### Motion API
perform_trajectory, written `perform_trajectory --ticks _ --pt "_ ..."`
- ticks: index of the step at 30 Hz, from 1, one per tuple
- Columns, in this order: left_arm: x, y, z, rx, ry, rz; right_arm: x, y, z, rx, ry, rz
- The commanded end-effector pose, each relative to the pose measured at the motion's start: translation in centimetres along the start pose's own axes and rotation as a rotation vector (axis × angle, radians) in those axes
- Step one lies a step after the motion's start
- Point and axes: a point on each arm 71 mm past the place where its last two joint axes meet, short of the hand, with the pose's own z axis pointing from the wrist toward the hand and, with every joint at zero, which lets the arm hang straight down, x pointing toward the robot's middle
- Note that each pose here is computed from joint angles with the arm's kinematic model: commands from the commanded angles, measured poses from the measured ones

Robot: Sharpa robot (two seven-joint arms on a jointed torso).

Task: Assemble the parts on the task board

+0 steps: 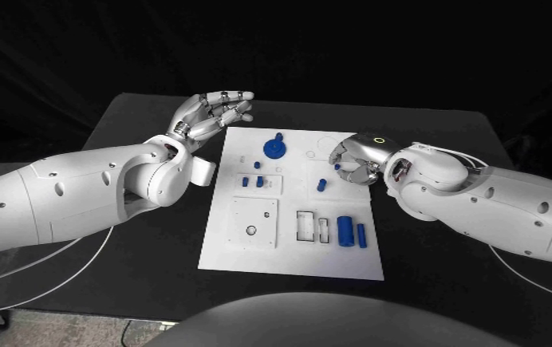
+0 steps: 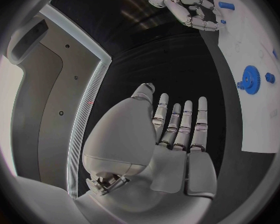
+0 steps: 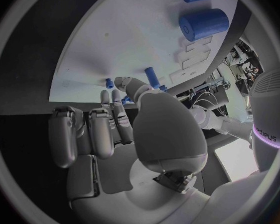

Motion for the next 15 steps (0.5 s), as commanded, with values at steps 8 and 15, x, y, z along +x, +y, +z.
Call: perform_trajectory --ticks 8,15 --pt "0.33 0.02 0.24 0.008 0.027 -0.034 0.26 -0.37 0.25 0.008 -0.024 -0.032" --pt "0.27 0.09 0.32 0.008 0.026 -0.032 0.57 -0.45 0.44 0.012 -0.013 -0.027"
